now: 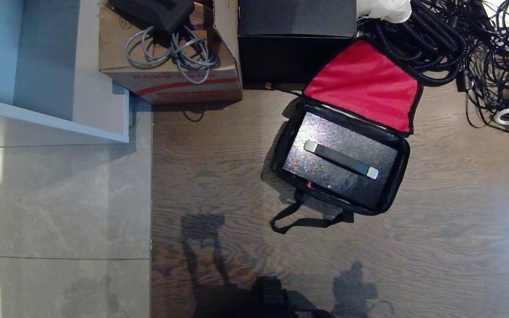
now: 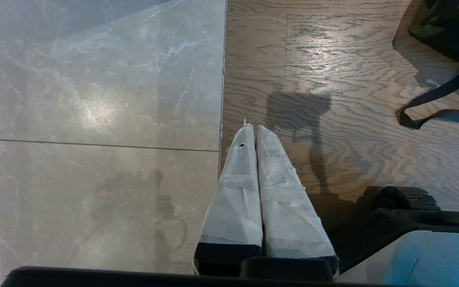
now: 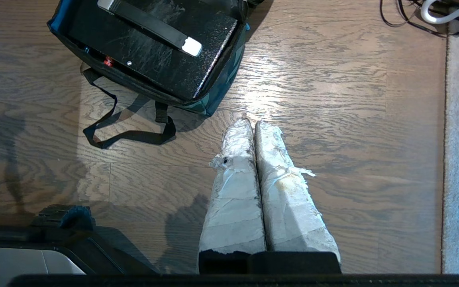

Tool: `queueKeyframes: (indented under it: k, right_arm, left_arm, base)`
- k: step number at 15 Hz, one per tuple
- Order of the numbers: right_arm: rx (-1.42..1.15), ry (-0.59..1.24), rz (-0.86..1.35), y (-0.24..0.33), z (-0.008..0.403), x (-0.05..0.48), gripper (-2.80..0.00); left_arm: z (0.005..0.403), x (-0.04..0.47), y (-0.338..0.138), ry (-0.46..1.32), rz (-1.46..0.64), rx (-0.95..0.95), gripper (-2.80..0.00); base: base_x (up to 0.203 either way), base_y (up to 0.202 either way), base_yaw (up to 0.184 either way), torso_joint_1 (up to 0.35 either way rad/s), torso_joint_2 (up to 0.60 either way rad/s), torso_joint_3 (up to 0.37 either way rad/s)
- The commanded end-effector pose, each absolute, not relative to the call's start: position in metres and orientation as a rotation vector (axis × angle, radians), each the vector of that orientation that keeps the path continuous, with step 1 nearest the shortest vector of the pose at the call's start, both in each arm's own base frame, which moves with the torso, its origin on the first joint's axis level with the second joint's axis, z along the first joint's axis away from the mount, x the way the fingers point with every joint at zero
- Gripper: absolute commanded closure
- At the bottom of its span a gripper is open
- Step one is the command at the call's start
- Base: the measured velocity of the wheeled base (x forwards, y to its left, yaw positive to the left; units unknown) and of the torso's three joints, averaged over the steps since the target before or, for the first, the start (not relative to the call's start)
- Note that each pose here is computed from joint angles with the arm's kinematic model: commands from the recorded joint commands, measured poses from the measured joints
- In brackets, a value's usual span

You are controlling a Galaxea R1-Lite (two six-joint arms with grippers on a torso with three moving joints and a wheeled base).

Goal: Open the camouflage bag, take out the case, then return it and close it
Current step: Grip the handle

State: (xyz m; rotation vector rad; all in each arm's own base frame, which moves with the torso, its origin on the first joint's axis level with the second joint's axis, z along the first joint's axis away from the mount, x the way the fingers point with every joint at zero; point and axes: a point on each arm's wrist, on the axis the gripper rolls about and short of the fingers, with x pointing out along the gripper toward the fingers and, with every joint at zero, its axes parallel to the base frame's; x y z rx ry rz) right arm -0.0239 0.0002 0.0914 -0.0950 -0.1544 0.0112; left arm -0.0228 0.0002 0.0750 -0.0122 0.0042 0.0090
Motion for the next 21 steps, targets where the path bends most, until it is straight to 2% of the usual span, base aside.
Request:
queueKeyframes:
  k: [1, 5, 8, 10, 12, 17, 21]
  right_arm:
    - [-0.092, -0.114, 0.013, 0.000, 0.080, -0.020, 0.00]
    - [-0.022, -0.124, 0.016, 0.000, 0.084, -0.021, 0.00]
    - [0.027, -0.180, 0.024, 0.000, 0.122, -0.038, 0.00]
    - [0.113, -0.082, 0.048, 0.000, 0.146, -0.059, 0.00]
    - [0.242, 0.157, 0.092, 0.002, 0.157, -0.064, 0.00]
    - [0.351, 0.573, 0.191, 0.006, 0.187, 0.019, 0.00]
    - [0.356, 0.691, 0.272, 0.025, 0.193, 0.126, 0.00]
  left_arm:
    - [0.075, -0.023, 0.000, 0.005, 0.009, -0.012, 0.00]
    - [0.075, -0.023, 0.000, 0.005, 0.009, -0.012, 0.00]
    - [0.075, -0.023, 0.000, 0.005, 0.009, -0.012, 0.00]
    - [0.075, -0.023, 0.000, 0.005, 0.009, -0.012, 0.00]
    - [0.075, -0.023, 0.000, 0.005, 0.009, -0.012, 0.00]
    - [0.075, -0.023, 0.000, 0.005, 0.009, -0.012, 0.00]
    - [0.075, -0.023, 0.000, 0.005, 0.009, -0.012, 0.00]
  base:
    - [0.000, 0.000, 0.000, 0.000, 0.00, 0.000]
    - [0.000, 0.000, 0.000, 0.000, 0.00, 0.000]
    - [0.000, 0.000, 0.000, 0.000, 0.00, 0.000]
    - [0.000, 0.000, 0.000, 0.000, 0.00, 0.000]
    - [0.000, 0.000, 0.000, 0.000, 0.00, 0.000]
    - [0.000, 0.000, 0.000, 0.000, 0.00, 0.000]
    - [0.000, 0.000, 0.000, 0.000, 0.00, 0.000]
